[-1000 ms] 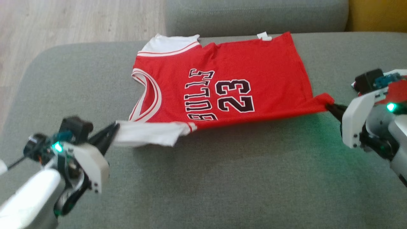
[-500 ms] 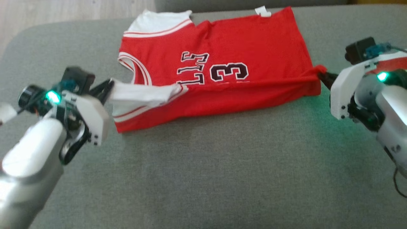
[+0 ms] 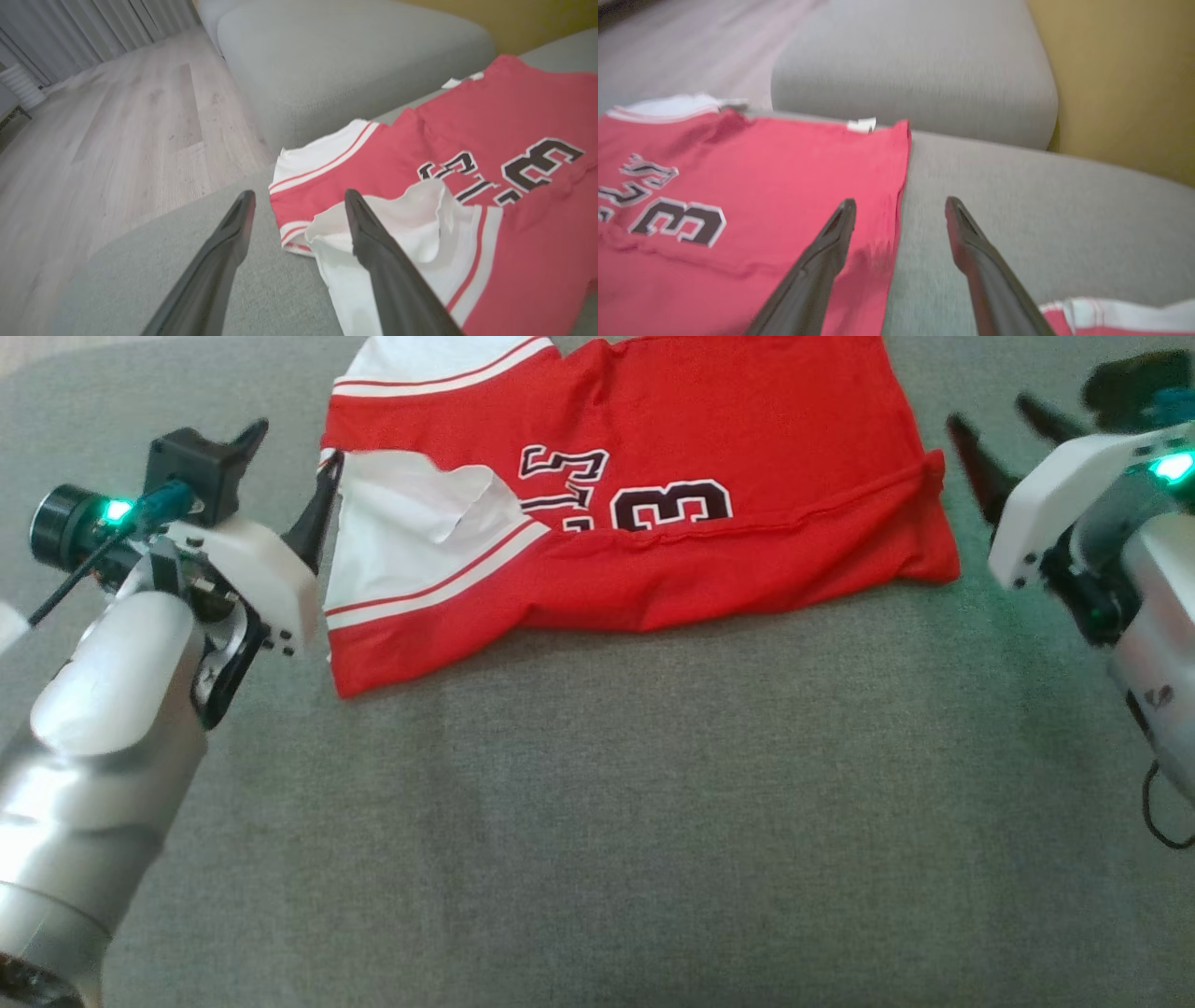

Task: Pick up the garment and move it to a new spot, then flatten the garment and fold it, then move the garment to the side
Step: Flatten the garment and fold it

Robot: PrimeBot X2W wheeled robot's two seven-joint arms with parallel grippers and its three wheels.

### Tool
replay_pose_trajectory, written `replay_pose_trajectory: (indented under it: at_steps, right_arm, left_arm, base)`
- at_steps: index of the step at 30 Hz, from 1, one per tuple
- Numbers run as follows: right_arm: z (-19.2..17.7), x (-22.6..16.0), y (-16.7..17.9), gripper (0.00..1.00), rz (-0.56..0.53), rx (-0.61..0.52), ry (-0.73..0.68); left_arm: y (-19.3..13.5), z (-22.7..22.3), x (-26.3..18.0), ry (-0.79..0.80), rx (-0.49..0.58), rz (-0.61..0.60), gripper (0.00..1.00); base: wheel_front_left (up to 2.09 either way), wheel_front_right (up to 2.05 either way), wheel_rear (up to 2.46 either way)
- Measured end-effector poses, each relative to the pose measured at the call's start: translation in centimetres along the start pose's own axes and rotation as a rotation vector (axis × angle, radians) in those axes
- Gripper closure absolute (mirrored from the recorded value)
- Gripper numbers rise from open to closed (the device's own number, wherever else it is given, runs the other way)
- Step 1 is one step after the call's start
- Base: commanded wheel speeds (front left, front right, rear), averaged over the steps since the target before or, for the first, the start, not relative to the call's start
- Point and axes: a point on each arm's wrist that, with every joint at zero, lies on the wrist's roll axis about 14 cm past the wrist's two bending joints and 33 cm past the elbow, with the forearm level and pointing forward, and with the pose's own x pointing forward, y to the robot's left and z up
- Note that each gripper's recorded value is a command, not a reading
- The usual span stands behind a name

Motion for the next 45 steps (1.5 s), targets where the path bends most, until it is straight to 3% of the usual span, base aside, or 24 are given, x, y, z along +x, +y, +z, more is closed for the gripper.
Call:
replay_pose_trajectory:
  at_steps: [5,10,13,15,23,29,34,38,45]
  right_arm:
    - [4.6,-0.5,-0.8,0.00,-0.045,0.037,-0.260]
    - [8.4,-1.8,-0.7,0.00,-0.066,0.120,-0.422]
    - [12.8,-3.9,-0.8,0.00,-0.065,0.149,-0.583]
    - [13.9,-5.4,-0.6,0.00,-0.072,0.161,-0.660]
    - [3.7,-8.8,5.1,0.00,-0.105,0.258,-0.601]
    - [1.2,-11.8,5.0,0.00,-0.149,0.219,-0.600]
    - [-2.3,-12.8,6.5,0.00,-0.131,0.289,-0.536]
    - [-2.3,-12.9,6.5,0.00,-0.131,0.304,-0.543]
    - [-0.7,-12.0,5.7,0.00,-0.133,0.304,-0.579]
  left_arm:
    - [1.2,3.5,-0.6,-0.192,-0.049,0.081,0.00]
    - [2.4,8.0,-2.6,-0.404,-0.140,0.170,0.00]
    - [2.7,9.7,-4.2,-0.486,-0.179,0.207,0.00]
    - [2.4,9.8,-5.3,-0.515,-0.213,0.222,0.00]
    - [-0.6,5.8,-9.8,-0.550,-0.381,0.281,0.00]
    - [-3.2,0.6,-11.8,-0.465,-0.482,0.304,0.00]
    - [-4.4,-1.5,-12.4,-0.427,-0.526,0.311,0.00]
    - [-4.6,-2.1,-11.7,-0.408,-0.519,0.296,0.00]
    - [-5.3,-5.9,-7.8,-0.229,-0.514,0.254,0.00]
  base:
    - [0.00,0.00,0.00]
    - [0.00,0.00,0.00]
    - [0.00,0.00,0.00]
    - [0.00,0.00,0.00]
    - [0.00,0.00,0.00]
    - [0.00,0.00,0.00]
    - [0.00,0.00,0.00]
    - [0.00,0.00,0.00]
    - [0.00,0.00,0.00]
